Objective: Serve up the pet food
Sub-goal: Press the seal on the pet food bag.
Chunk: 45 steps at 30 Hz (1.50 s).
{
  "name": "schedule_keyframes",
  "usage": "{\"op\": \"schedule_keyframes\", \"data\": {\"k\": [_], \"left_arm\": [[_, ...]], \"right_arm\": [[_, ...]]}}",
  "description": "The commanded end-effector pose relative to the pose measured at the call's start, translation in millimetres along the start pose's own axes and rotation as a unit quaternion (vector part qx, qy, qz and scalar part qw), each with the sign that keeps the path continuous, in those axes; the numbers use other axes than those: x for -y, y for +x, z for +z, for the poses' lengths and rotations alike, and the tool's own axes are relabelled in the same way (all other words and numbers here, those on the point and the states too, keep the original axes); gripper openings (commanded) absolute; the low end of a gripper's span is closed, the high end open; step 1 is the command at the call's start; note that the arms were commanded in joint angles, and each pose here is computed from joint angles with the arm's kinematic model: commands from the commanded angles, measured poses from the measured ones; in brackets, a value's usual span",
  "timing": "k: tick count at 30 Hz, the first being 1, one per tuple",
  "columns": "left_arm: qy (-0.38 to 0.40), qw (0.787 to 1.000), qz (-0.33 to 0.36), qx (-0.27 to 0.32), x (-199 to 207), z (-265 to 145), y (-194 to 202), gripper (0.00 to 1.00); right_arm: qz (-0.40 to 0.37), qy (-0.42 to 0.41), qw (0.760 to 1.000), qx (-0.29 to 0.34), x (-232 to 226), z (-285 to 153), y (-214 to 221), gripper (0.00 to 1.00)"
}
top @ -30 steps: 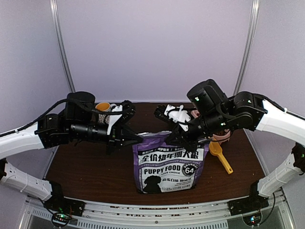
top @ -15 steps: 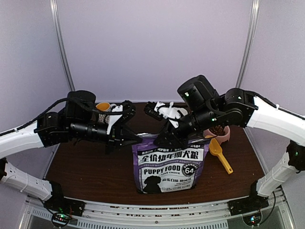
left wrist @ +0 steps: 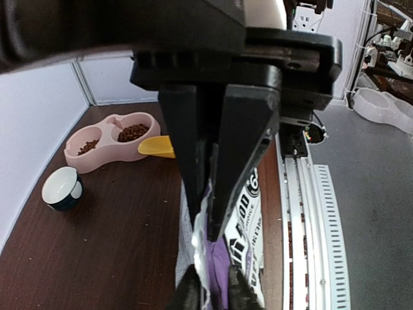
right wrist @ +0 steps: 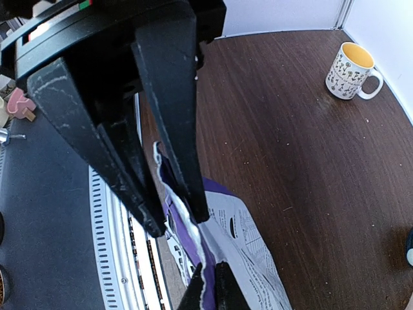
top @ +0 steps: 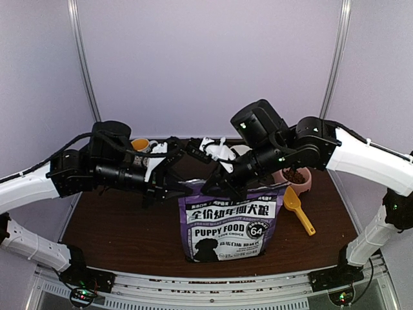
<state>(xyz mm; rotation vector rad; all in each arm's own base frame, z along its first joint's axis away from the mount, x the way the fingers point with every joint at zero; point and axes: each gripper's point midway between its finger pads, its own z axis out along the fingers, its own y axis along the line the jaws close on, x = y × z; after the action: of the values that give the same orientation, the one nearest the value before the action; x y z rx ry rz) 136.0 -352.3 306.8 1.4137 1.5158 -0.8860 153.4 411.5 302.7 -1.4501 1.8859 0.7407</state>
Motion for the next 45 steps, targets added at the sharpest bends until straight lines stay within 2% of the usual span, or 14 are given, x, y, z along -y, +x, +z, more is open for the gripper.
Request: {"op": "schedule_keyframes", "data": {"k": [1,4,7,12,18,22,30,33,36,41,45], "left_arm": [[0.004,1.000,0.019,0.023,0.8,-0.8,-18.9,0.23],[0.007,0.999,0.021,0.024,1.0,1.1,-21.8,0.26],[0.012,0.999,0.021,0.025,1.9,3.0,-23.0,0.21],[0.017,0.999,0.018,0.037,3.9,6.2,-28.4,0.18],[0.023,0.999,0.011,0.046,5.5,8.5,-30.4,0.10],[0.025,0.998,0.007,0.053,6.0,9.7,-30.7,0.00],[0.024,0.998,0.006,0.053,6.7,9.0,-27.3,0.00],[0.025,0.998,0.006,0.051,7.1,9.6,-25.5,0.00],[0.024,0.998,0.007,0.050,6.8,9.3,-25.0,0.00],[0.022,0.999,0.009,0.048,6.7,7.9,-24.4,0.00],[0.020,0.999,0.010,0.049,6.6,7.3,-24.4,0.00]], "right_arm": [[-0.006,-0.010,0.999,0.038,-6.8,-13.5,-17.6,0.00],[-0.005,-0.012,0.999,0.043,-7.5,-15.1,-18.0,0.00],[-0.004,-0.013,0.999,0.045,-8.4,-15.5,-17.7,0.00],[-0.003,-0.013,0.999,0.047,-8.8,-16.5,-16.9,0.00],[-0.003,-0.012,0.999,0.048,-8.0,-16.8,-16.2,0.00],[-0.002,-0.012,0.999,0.046,-8.0,-15.2,-14.8,0.00],[0.004,-0.009,0.998,0.062,-7.9,-20.2,-18.2,0.00],[0.007,-0.012,0.998,0.068,-8.8,-21.0,-20.9,0.13],[0.008,-0.016,0.997,0.073,-10.0,-19.8,-24.1,0.17],[0.006,-0.017,0.997,0.071,-9.9,-17.2,-24.7,0.17],[0.004,-0.016,0.998,0.053,-8.0,-10.5,-19.3,0.10]]}}
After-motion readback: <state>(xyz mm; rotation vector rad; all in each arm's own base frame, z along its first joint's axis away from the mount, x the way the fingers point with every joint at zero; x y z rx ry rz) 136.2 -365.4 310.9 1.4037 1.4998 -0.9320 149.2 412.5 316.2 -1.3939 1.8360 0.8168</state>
